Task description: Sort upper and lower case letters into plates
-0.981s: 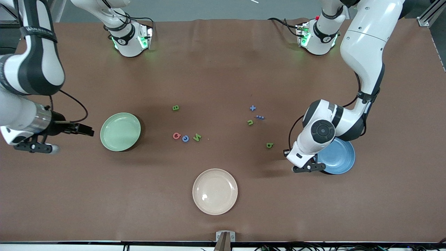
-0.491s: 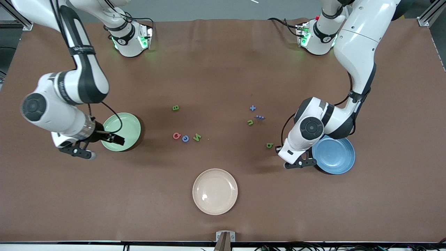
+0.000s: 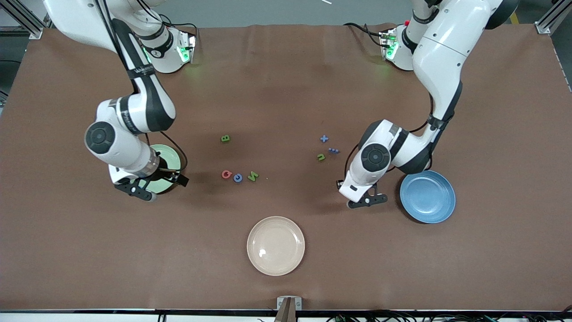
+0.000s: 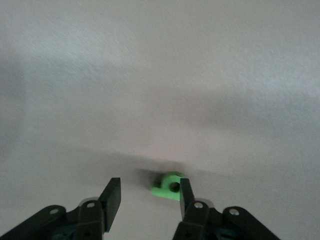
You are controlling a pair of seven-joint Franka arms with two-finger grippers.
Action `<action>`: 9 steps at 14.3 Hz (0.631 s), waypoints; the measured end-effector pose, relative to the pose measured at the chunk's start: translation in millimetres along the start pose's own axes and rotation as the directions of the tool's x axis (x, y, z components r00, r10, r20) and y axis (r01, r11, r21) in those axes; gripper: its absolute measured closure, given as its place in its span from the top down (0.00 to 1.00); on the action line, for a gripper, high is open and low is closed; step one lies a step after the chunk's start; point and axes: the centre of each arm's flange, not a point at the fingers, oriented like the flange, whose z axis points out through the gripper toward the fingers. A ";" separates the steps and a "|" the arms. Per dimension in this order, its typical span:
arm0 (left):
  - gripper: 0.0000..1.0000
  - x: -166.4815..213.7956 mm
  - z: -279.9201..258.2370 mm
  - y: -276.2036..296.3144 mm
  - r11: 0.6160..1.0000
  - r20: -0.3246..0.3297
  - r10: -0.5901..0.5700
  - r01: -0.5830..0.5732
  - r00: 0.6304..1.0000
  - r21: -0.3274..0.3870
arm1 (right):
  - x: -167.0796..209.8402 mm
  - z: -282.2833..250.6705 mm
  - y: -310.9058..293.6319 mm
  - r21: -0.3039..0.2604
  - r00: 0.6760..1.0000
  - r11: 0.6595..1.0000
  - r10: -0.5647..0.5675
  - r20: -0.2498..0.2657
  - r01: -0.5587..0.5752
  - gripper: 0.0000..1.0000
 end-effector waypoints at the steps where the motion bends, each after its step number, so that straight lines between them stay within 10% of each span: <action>1: 0.56 -2.3 4.3 1.9 1.000 -0.005 0.000 0.000 1.000 -0.008 | -7.7 9.9 -6.3 0.000 1.000 1.000 0.011 -0.003 -0.011 1.00; 9: 0.43 -9.4 21.8 -0.6 0.999 -0.030 -0.019 0.018 0.999 -0.048 | -45.2 64.2 -46.9 -0.019 0.998 0.998 0.064 -0.029 -0.064 1.00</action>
